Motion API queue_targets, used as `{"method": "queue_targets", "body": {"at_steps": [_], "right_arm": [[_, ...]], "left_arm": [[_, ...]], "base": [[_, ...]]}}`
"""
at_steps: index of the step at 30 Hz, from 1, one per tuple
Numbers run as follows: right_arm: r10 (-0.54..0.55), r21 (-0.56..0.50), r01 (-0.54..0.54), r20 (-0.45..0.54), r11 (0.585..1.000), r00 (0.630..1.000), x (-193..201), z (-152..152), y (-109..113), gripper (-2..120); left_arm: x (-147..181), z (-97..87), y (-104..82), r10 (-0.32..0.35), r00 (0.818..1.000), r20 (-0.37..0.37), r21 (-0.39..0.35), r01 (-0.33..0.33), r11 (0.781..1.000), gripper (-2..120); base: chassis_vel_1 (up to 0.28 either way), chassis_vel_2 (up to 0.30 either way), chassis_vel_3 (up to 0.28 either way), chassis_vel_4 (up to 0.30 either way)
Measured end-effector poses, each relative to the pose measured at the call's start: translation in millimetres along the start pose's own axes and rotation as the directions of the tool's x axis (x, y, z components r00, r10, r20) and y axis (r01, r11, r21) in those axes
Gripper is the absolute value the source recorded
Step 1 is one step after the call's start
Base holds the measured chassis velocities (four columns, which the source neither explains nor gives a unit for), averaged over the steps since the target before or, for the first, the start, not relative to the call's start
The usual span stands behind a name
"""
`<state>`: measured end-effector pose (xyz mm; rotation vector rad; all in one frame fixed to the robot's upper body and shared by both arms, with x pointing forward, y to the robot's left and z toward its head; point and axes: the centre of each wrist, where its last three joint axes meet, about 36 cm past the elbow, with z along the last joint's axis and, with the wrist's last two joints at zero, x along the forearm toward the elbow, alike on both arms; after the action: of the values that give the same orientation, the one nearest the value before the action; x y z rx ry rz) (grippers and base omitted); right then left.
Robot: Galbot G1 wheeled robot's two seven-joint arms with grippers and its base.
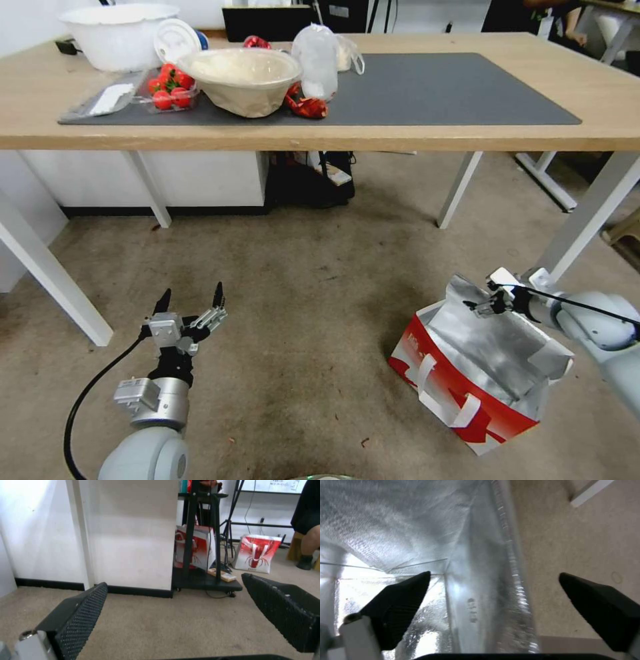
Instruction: Pick up the food delivery bag from the floor and place it on the table.
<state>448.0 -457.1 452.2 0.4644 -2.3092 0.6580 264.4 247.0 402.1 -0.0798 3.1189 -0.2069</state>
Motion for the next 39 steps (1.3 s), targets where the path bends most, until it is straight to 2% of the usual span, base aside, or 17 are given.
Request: {"method": "queue_targets", "body": {"at_steps": [2,3,5,8,12,14,15,17,18,20,21,26,33,35,39], "right_arm": [[-0.001,0.000,0.001,-0.001,1.000,1.000,-1,0,0,97],[-0.002,0.000,0.002,-0.002,1.000,1.000,-3,0,0,88],[-0.003,0.000,0.003,-0.002,1.000,1.000,-3,-1,-1,88],[-0.020,0.001,0.020,-0.018,1.000,1.000,-17,-1,0,62],[-0.036,0.002,0.036,-0.033,0.999,0.999,-27,0,3,53],[-0.049,0.002,0.049,-0.053,0.999,0.997,-37,1,7,43],[-0.049,0.002,0.049,-0.053,0.999,0.997,-37,1,7,43],[-0.061,0.002,0.061,-0.069,0.998,0.996,-44,4,11,31],[-0.061,0.002,0.061,-0.069,0.998,0.996,-44,4,11,31],[-0.062,-0.001,0.063,-0.073,0.998,0.995,-45,6,12,19],[-0.062,-0.001,0.063,-0.073,0.998,0.995,-45,6,12,19],[-0.059,-0.003,0.059,-0.076,0.998,0.995,-44,9,11,1],[-0.067,-0.008,0.067,-0.063,0.998,0.996,-42,10,10,0],[-0.120,-0.051,0.121,0.006,0.991,0.993,-36,10,8,0],[-0.165,-0.076,0.170,0.066,0.983,0.984,-30,7,7,0]], "left_arm": [[0,0.0,0.0,0.000,1.000,0.000,0.000,0.000,1.000,100],[0,0.0,0.1,-0.001,1.000,0.000,0.000,0.001,1.000,100],[0,0.0,0.1,-0.001,1.000,0.000,0.000,0.001,1.000,100],[1,0.1,1.3,-0.007,1.000,0.000,-0.003,0.007,1.000,100],[1,0.0,2.4,-0.012,1.000,0.003,-0.005,0.012,1.000,100],[2,0.1,3.1,-0.016,1.000,0.004,-0.007,0.016,1.000,100],[2,0.1,3.1,-0.016,1.000,0.004,-0.007,0.016,1.000,100],[2,0.2,3.4,-0.017,1.000,0.006,-0.008,0.017,1.000,100],[2,0.2,3.4,-0.017,1.000,0.006,-0.008,0.017,1.000,100],[2,0.8,3.5,-0.017,1.000,0.006,-0.008,0.017,1.000,100],[2,0.8,3.5,-0.017,1.000,0.006,-0.008,0.017,1.000,100],[2,1.9,2.2,-0.014,1.000,0.005,-0.008,0.014,1.000,100],[3,2.2,2.6,-0.015,1.000,0.002,-0.009,0.015,1.000,100],[3,2.1,3.0,-0.017,1.000,0.005,-0.010,0.017,1.000,100],[3,2.0,3.1,-0.018,1.000,0.005,-0.010,0.018,1.000,100]], "base": [[0.000,0.000,0.000,0.000],[0.000,0.000,0.000,0.000],[0.000,0.000,0.000,0.000],[0.000,0.000,0.000,0.000],[0.000,0.000,0.000,0.000],[0.000,0.000,0.000,0.000],[0.000,0.000,0.000,0.000],[0.000,0.000,0.000,0.000],[0.000,0.000,0.000,0.000],[0.000,0.000,0.000,0.000],[0.000,0.000,0.000,0.000],[0.000,0.000,0.000,0.000],[0.000,0.000,0.000,0.000],[0.000,0.000,0.000,0.000],[0.000,0.000,0.000,0.000]]}}
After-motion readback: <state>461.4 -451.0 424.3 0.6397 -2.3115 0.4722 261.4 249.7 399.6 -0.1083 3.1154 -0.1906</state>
